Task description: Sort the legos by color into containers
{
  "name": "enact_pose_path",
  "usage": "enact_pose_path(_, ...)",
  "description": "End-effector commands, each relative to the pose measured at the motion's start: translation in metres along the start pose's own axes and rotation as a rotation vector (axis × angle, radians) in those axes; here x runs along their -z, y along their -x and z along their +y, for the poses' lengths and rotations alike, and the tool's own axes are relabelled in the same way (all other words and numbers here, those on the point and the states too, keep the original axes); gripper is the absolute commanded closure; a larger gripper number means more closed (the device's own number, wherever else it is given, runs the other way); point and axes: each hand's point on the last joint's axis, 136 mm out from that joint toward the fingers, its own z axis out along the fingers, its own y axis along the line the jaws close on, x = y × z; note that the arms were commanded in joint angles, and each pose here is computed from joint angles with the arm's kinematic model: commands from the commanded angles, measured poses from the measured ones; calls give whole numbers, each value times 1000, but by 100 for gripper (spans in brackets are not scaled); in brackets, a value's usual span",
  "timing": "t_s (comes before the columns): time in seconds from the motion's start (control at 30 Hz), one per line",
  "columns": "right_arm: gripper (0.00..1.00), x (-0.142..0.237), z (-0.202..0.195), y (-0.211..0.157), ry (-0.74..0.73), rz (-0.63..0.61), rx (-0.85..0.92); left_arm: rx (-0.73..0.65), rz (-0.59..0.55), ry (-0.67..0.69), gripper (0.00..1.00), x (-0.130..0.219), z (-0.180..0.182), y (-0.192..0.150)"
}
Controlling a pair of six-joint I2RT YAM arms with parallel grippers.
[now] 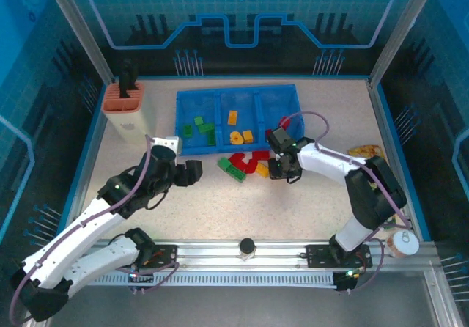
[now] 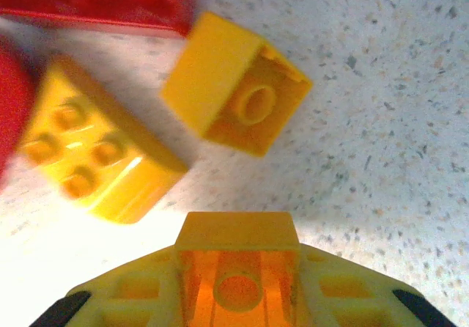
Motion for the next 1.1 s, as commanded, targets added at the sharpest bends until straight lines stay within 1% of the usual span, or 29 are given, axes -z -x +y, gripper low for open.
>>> enact_pose_path(0.0, 73, 58, 21, 41, 16, -152, 20, -3, 51, 60, 25, -10, 15, -22)
enact_pose_path(0.1, 73, 91, 44, 80, 60, -240, 52, 13, 108, 73, 25, -17, 21, -45)
enact_pose_path(0.2, 71, 100, 68, 119, 86, -282, 101, 35, 126, 69, 25, -18, 24, -65)
enact_pose_path(0.3, 71, 90, 91, 151, 99, -251, 146, 74, 132, 42, 25, -15, 22, -77)
enact_pose_path(0.37, 70, 73, 103, 168, 92, -230, 166, 71, 149, 16, 24, -14, 17, -84)
enact_pose_path(0.47, 70, 41, 107, 194, 64, -194, 152, 33, 175, 50, 23, -11, 19, -89)
enact_pose_path(0.57, 68, 25, 106, 211, 32, -166, 141, -11, 184, 61, 23, -8, 17, -90)
enact_pose_path(0.6, 64, 20, 107, 214, 23, -165, 143, -20, 182, 59, 23, -6, 16, -89)
enact_pose_path(0.63, 55, 22, 108, 217, 24, -173, 144, -24, 180, 53, 23, -6, 14, -89)
enact_pose_path(0.67, 44, 25, 109, 219, 31, -180, 144, -26, 177, 39, 23, -5, 12, -88)
enact_pose_path(0.7, 35, 30, 111, 220, 38, -187, 143, -31, 175, 19, 22, -6, 7, -87)
enact_pose_path(0.77, 30, 42, 111, 218, 41, -201, 148, -78, 185, -48, 21, -8, -11, -85)
enact_pose_path(0.83, 27, 70, 108, 215, 30, -246, 144, -142, 201, -38, 20, -13, -26, -79)
enact_pose_path(0.87, 20, 81, 107, 213, 32, -264, 146, -173, 207, -29, 19, -17, -32, -76)
enact_pose_path(0.97, 20, 125, 103, 200, 59, -329, 138, -245, 196, -37, 20, -33, -58, -59)
enact_pose_path(1.07, 20, 170, 91, 182, 93, -428, 119, -319, 198, -75, 21, -53, -92, -42)
